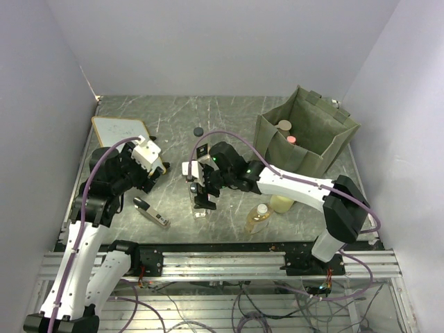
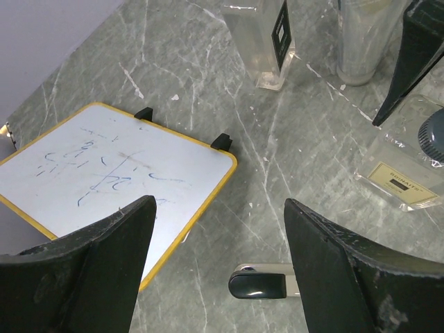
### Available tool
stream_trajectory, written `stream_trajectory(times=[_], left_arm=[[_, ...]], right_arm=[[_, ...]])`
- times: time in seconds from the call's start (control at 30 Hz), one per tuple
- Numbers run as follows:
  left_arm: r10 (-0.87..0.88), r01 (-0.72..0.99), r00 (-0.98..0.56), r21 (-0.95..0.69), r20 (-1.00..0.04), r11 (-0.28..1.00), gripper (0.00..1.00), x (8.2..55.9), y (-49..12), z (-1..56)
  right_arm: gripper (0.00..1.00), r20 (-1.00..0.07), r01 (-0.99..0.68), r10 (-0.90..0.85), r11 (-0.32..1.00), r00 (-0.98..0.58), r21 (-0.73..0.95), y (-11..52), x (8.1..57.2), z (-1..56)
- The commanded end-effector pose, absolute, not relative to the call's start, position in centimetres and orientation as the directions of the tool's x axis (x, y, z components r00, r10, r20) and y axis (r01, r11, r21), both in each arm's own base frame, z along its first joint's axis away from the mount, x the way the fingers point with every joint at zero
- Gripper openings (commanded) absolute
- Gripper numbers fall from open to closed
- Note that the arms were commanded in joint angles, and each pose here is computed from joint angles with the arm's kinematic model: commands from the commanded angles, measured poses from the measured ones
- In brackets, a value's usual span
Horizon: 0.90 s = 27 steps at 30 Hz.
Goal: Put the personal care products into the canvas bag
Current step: Pick up the care product from the center of the board.
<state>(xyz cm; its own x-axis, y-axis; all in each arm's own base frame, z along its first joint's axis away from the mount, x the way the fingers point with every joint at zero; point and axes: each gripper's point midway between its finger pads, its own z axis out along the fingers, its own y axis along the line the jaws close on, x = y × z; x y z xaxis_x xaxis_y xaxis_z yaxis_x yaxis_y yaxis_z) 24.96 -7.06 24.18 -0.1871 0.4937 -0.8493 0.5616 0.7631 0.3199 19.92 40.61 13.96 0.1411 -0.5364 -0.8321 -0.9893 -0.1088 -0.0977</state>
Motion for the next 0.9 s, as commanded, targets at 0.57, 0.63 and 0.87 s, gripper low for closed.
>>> stream_trajectory(times=[0.57,0.63,0.87], left_arm=[[0.508,0.525,-0.162,0.362,-0.846,0.77,0.85,25.3,-6.3,24.9],[0.51,0.52,-0.164,0.365,-0.844,0.772,0.86,25.3,-6.2,25.0],[0.529,0.495,-0.167,0.394,-0.832,0.775,0.86,25.9,-5.6,25.5]], right_arm=[[0.65,-0.848,-0.974,-0.496,-0.206,0.186,-0.094,41.6,18.9,15.7],[0.56,-0.855,-0.975,-0.484,-0.198,0.188,-0.103,41.5,19.1,16.9],[0.15,-0.856,-0.968,-0.453,-0.151,0.249,-0.201,40.9,20.7,23.2]])
